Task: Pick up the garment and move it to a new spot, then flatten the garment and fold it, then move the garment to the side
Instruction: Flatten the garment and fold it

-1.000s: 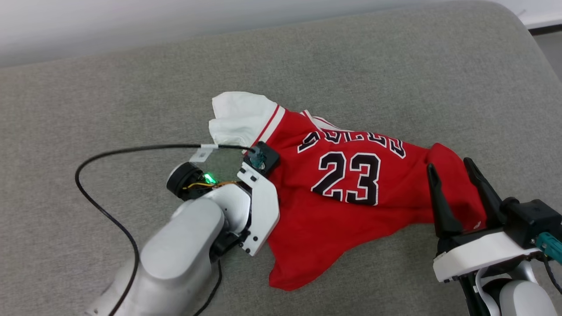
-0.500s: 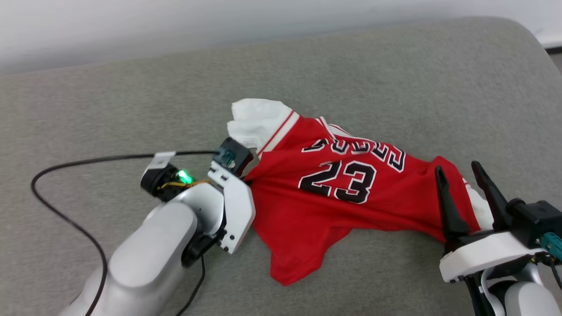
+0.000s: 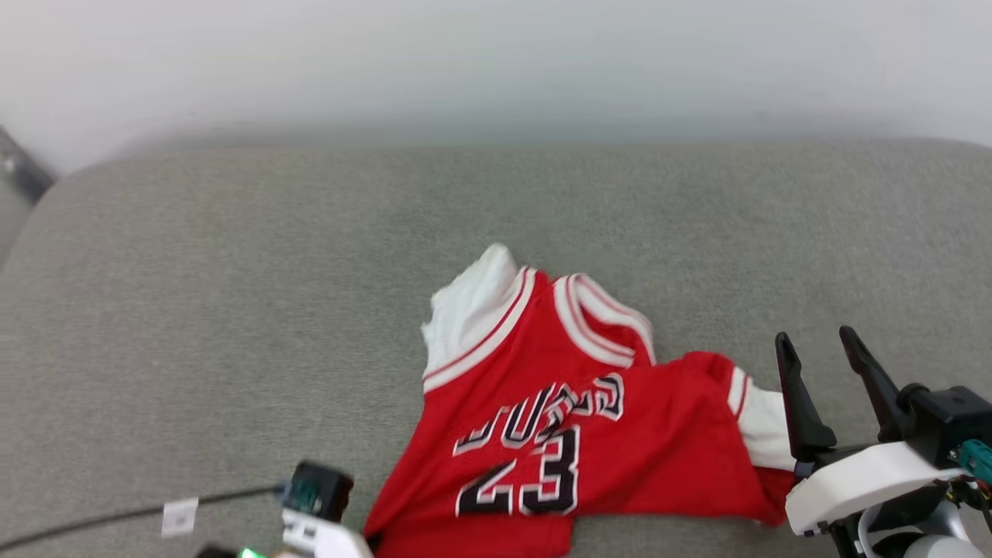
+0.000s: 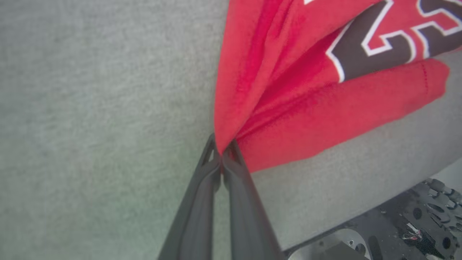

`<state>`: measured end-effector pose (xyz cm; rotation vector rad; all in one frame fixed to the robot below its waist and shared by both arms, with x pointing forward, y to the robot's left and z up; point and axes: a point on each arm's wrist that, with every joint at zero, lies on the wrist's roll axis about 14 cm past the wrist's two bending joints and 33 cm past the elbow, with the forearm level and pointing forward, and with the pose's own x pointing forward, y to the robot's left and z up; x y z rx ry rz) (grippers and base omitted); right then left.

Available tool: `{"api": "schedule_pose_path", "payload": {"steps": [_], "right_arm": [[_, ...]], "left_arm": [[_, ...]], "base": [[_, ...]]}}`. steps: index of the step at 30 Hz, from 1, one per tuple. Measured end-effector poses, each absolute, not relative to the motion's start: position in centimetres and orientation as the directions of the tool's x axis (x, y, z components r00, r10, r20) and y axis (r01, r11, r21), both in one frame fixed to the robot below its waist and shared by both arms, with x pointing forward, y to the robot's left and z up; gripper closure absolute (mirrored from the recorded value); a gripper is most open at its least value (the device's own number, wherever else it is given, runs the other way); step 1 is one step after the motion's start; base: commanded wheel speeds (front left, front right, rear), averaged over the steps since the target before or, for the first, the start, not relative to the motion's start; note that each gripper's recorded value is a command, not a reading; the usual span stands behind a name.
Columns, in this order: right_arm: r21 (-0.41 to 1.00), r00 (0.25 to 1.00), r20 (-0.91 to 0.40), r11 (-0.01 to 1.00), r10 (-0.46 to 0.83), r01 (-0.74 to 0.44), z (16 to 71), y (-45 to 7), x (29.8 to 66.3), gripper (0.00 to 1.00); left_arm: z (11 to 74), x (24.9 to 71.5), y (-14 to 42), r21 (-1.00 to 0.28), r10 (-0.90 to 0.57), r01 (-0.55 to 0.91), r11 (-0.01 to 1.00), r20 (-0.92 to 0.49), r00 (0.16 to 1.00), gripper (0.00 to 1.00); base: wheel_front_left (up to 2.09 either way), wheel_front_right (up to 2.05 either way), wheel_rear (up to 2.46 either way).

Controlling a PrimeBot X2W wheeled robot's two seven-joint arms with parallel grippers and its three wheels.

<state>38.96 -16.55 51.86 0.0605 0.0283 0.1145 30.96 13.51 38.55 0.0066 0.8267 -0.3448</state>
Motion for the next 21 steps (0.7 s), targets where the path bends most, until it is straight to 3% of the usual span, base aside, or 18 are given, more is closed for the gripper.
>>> {"api": "schedule_pose_path", "payload": {"steps": [7, 8, 10, 16, 21], "right_arm": [[0.059, 0.990, -0.010, 0.988, 0.143, -0.142, 52.8, -15.6, 37.9, 0.00], [0.058, 0.990, -0.011, 0.988, 0.143, -0.142, 52.8, -15.6, 37.7, 0.00], [0.057, 0.990, -0.009, 0.988, 0.142, -0.141, 53.0, -15.7, 37.5, 0.00], [0.055, 0.992, -0.011, 0.990, 0.129, -0.128, 53.1, -16.2, 36.8, 0.00], [0.055, 0.994, -0.019, 0.993, 0.107, -0.106, 52.9, -16.9, 36.2, 0.00]], "left_arm": [[36.7, 24.2, 13.5, -0.245, -0.285, 0.147, 0.958, -0.782, 0.553, 1.00], [36.7, 23.9, 13.3, -0.256, -0.290, 0.139, 0.957, -0.781, 0.553, 0.86], [37.1, 24.1, 13.1, -0.263, -0.291, 0.134, 0.955, -0.761, 0.580, 0.00], [40.2, 27.8, 13.3, -0.230, -0.270, 0.158, 0.960, -0.625, 0.733, 0.00], [45.2, 32.5, 13.9, -0.173, -0.236, 0.179, 0.968, -0.404, 0.884, 0.00]], "base": [[0.00, 0.00, 0.00], [0.00, 0.00, 0.00], [0.00, 0.00, 0.00], [0.00, 0.00, 0.00], [0.00, 0.00, 0.00]]}}
